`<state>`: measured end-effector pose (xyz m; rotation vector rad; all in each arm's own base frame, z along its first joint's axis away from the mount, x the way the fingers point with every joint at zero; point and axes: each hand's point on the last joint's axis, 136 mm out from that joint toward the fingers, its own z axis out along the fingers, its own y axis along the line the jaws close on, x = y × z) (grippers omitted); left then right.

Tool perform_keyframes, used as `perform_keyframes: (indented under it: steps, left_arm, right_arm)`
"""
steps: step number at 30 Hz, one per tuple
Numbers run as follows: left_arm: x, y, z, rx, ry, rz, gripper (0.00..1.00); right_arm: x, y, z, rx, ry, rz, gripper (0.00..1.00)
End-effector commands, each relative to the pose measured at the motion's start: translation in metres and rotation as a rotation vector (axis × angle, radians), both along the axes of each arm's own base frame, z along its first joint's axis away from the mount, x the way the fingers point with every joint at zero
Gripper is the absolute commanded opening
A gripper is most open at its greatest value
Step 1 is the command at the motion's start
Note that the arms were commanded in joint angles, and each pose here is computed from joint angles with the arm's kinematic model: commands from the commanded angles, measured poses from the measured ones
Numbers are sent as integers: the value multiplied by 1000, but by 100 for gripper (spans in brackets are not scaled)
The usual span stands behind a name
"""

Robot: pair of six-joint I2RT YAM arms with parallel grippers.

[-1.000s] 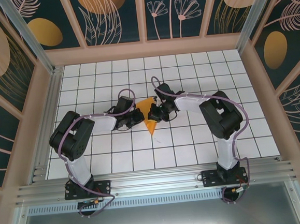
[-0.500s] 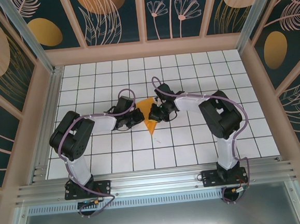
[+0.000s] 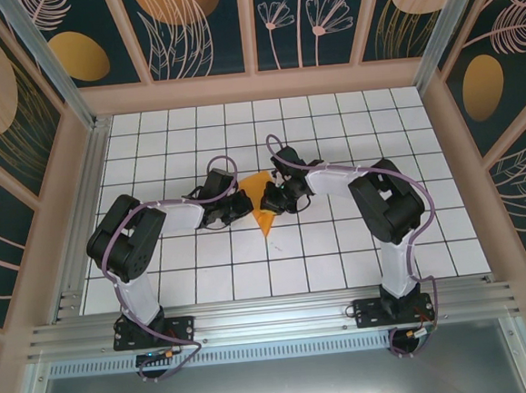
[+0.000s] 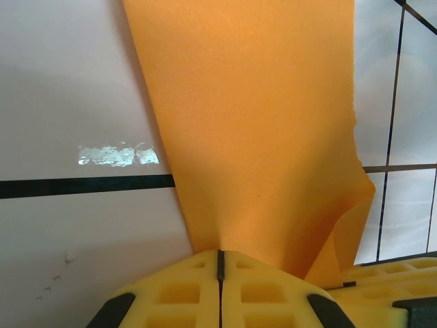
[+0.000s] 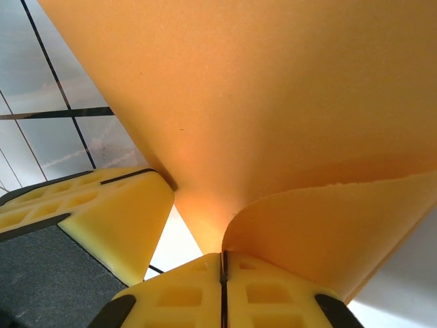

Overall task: Fold a paper plane with a square sheet of paper (pick it up from the middle)
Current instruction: Third fold the triangle at the center of the table.

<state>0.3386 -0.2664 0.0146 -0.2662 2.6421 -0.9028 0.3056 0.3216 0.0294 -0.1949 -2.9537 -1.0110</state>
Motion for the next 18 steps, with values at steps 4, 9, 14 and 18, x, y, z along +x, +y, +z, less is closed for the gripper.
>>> perform_keyframes:
  steps: [4,9,14,18]
  left_arm:
    - [-8,9,-17,59,49,1,8]
    - [-8,9,-16,60,47,1,8]
    - [-7,9,-14,56,43,4,8]
    - [-8,9,-10,50,34,4,8]
  right_arm:
    - [-8,-2,-10,-11,38,-7,16]
    - [-9,-1,-13,-6,47,-12,20]
    - [-8,-1,-15,17,61,-35,25]
    - [-8,0,-15,42,70,-50,28]
